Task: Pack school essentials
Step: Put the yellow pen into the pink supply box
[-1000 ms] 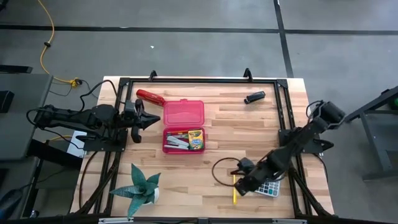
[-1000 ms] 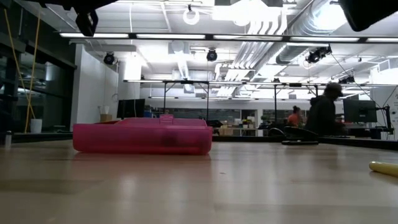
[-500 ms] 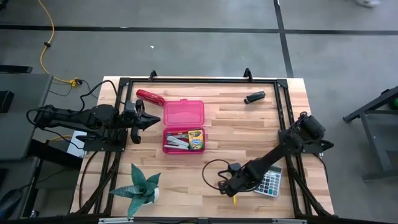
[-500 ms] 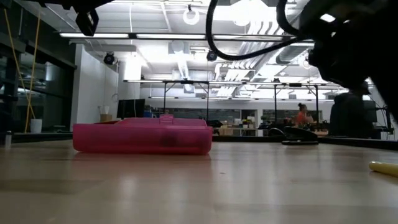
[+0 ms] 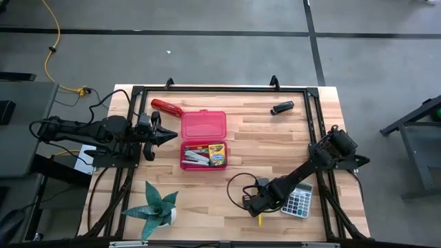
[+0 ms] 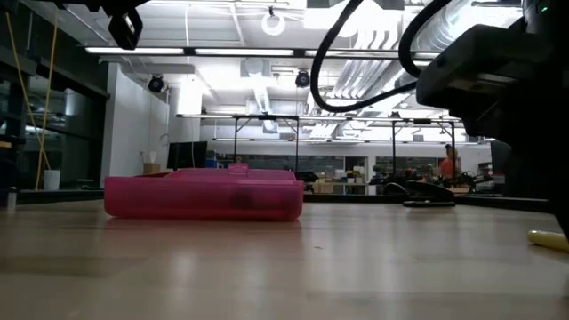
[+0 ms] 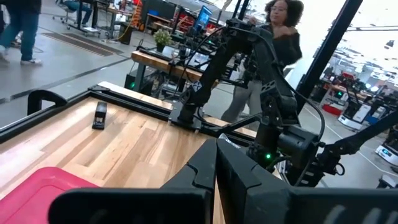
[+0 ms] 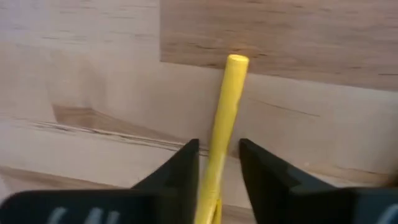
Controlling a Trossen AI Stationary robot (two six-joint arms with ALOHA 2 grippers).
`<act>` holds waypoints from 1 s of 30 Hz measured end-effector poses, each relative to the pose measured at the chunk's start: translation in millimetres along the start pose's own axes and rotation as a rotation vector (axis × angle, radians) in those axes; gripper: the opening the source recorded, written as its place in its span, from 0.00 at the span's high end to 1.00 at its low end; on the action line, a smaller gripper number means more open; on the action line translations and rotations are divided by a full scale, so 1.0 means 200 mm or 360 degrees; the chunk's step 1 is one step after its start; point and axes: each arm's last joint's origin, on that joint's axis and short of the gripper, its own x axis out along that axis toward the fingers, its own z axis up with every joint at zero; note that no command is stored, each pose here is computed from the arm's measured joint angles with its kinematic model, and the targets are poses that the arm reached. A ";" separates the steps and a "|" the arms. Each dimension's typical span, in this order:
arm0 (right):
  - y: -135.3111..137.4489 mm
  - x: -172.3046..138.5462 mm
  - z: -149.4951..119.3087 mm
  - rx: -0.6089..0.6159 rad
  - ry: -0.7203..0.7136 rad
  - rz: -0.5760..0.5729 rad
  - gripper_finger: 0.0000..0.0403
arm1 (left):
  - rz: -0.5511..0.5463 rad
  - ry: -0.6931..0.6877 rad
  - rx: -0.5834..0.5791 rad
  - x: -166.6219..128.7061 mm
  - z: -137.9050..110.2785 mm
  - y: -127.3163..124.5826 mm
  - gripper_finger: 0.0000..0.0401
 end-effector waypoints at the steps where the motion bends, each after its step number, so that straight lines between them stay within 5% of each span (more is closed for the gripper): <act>1: 0.00 0.00 0.00 -0.0003 -0.0004 -0.0010 0.74 | 0.0001 0.0000 0.0000 0.00 0.00 0.00 1.00; 6: -0.02 -0.01 0.01 -0.0094 -0.0048 -0.0065 0.95 | 0.0005 -0.0002 0.0000 0.00 0.00 0.00 1.00; 13: -0.02 -0.14 0.09 -0.0581 -0.0150 -0.0026 0.97 | 0.0040 -0.0014 0.0000 0.00 0.00 0.00 1.00; 18: -0.03 -0.31 0.23 -0.0923 -0.0302 0.0271 0.99 | 0.0057 -0.0022 -0.0052 0.00 0.00 0.01 1.00; 27: -0.19 -0.37 0.57 -0.1161 -0.0718 0.1167 1.00 | 0.0139 -0.0052 -0.0111 0.00 0.00 0.01 1.00; 30: -0.20 -0.39 0.69 -0.1216 -0.0935 0.1335 1.00 | 0.0194 -0.0072 -0.0110 0.00 0.01 0.02 1.00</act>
